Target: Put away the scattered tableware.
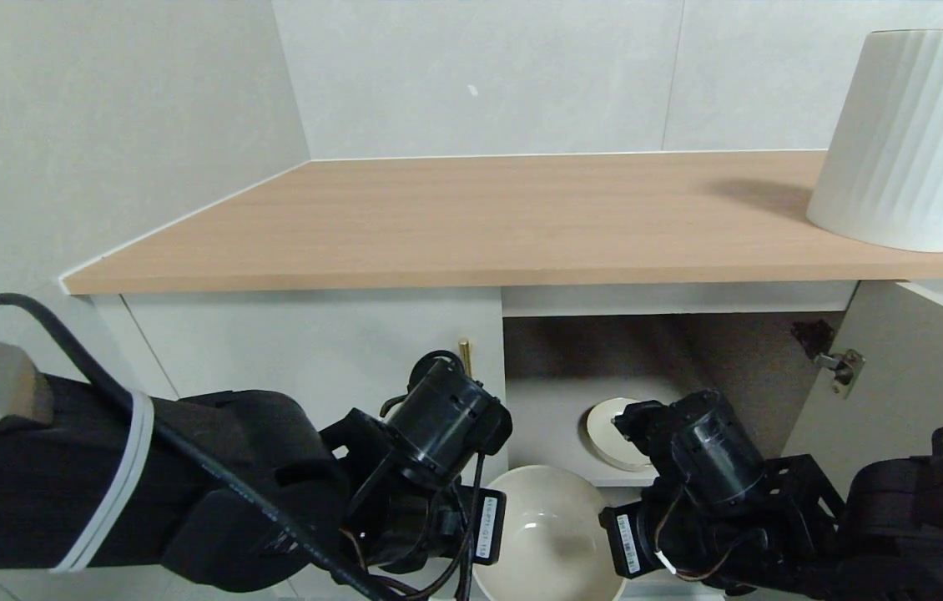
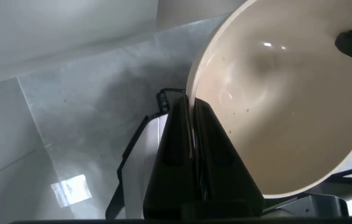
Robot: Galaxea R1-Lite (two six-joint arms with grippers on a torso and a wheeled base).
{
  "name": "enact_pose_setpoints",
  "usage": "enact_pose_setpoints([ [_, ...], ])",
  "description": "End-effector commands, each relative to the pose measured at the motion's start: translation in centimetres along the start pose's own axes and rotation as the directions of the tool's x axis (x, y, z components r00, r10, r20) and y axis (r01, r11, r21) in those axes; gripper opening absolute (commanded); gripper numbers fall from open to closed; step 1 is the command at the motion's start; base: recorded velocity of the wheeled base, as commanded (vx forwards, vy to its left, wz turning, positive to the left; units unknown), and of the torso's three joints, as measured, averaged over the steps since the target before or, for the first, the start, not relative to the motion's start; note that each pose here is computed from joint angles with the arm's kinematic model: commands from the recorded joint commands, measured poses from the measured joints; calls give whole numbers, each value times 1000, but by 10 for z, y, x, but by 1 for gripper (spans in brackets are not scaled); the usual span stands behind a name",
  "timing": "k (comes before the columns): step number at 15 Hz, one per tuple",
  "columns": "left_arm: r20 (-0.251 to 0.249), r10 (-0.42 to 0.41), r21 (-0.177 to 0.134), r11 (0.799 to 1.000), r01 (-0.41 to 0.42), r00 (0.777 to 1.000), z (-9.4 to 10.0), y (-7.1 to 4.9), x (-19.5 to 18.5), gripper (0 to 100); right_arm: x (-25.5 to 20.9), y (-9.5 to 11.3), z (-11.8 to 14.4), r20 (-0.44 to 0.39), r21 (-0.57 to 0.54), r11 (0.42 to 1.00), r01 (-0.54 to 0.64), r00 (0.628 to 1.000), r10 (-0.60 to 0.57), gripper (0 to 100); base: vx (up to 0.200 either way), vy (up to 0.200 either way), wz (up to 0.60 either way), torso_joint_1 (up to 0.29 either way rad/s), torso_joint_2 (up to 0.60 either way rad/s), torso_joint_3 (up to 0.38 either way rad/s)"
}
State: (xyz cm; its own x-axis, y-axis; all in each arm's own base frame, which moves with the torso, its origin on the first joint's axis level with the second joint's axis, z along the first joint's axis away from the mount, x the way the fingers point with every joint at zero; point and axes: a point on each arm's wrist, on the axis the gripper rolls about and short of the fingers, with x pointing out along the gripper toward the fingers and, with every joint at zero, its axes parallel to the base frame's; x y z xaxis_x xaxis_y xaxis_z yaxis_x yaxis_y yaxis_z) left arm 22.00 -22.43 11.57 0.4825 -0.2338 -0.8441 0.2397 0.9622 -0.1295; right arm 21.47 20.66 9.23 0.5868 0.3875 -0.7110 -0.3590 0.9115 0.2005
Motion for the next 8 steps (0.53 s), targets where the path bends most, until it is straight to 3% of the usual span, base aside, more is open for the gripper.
enact_pose_setpoints([
  [1,-1,8,1,1000,-8,1000,0,1,0,0,0,0,-1,-4,-1,1000,7,1000,-7,0,0,0,0,0,0,0],
  [6,-2,11,1,1000,-11,1000,-1,1,0,0,0,0,-1,-4,-1,1000,7,1000,-7,0,0,0,0,0,0,0],
  [7,-4,11,2,1000,-11,1000,-2,1,0,100,0,-1,-1,-5,-2,1000,8,1000,-8,0,0,0,0,0,0,0],
  [8,-4,11,2,1000,-11,1000,-2,1,0,100,0,-1,-1,-5,-2,1000,8,1000,-8,0,0,0,0,0,0,0],
])
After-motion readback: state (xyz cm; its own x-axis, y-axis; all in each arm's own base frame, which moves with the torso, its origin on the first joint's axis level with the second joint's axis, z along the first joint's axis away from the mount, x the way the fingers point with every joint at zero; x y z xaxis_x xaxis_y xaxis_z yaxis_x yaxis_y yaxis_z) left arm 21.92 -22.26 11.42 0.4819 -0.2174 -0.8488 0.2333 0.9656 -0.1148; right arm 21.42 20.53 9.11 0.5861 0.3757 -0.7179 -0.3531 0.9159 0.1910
